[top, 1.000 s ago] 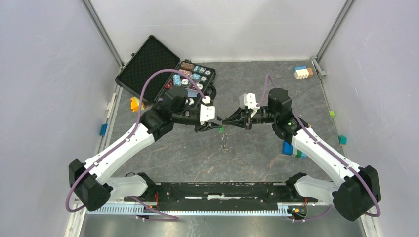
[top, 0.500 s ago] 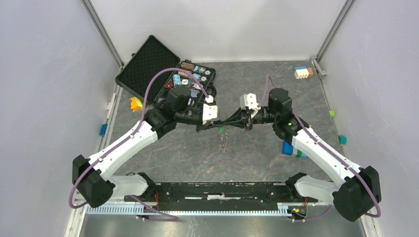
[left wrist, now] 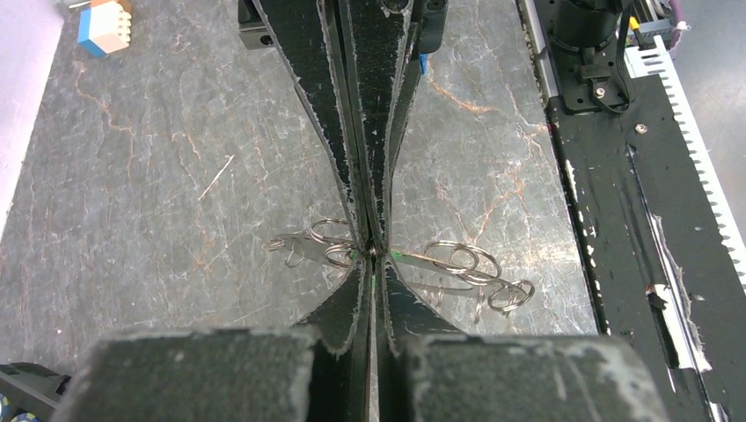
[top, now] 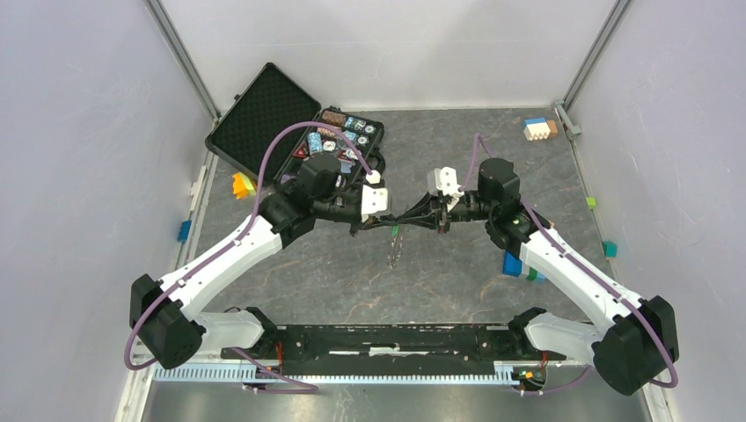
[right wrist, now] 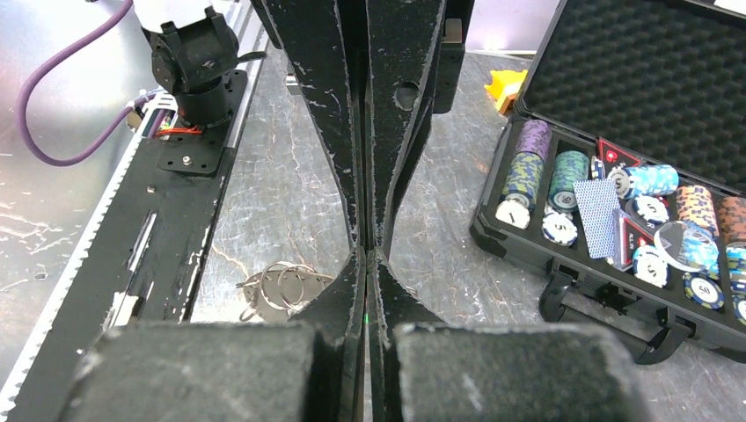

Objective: Put the keys on the keyring

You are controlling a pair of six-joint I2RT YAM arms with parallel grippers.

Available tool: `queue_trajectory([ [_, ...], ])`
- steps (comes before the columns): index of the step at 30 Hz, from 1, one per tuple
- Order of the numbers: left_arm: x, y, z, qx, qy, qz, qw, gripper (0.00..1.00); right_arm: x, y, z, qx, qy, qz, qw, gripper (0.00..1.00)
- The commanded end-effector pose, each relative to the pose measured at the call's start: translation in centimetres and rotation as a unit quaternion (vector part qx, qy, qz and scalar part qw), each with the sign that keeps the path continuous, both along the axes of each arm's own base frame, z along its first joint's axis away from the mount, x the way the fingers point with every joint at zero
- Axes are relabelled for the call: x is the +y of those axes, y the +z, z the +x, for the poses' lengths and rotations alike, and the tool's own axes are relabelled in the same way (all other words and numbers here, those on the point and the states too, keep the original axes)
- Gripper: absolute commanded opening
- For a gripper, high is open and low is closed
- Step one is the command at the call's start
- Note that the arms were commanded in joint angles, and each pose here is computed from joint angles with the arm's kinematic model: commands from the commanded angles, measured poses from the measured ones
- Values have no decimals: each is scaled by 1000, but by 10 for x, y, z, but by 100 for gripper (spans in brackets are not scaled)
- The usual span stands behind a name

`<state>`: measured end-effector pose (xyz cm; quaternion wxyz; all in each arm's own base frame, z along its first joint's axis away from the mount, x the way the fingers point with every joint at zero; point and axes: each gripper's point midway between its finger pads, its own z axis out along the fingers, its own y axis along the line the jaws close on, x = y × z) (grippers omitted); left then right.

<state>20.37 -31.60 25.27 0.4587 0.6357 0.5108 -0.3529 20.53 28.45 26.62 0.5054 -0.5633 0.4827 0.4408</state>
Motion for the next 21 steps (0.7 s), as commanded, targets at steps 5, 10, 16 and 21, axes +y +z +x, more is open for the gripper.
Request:
queue_trajectory([
  [5,7,13,7,-16,26,14,999,2,-6,2,8,-41,-26,-9,999,8],
  [10,11,11,10,-16,27,47,998,2,-6,-7,9,-36,-30,-17,999,13],
  [16,11,13,12,-15,28,77,997,2,-4,-9,9,-32,-25,-19,999,14],
  [21,11,12,13,-19,37,105,994,2,-1,-8,5,-29,-12,-18,999,22],
])
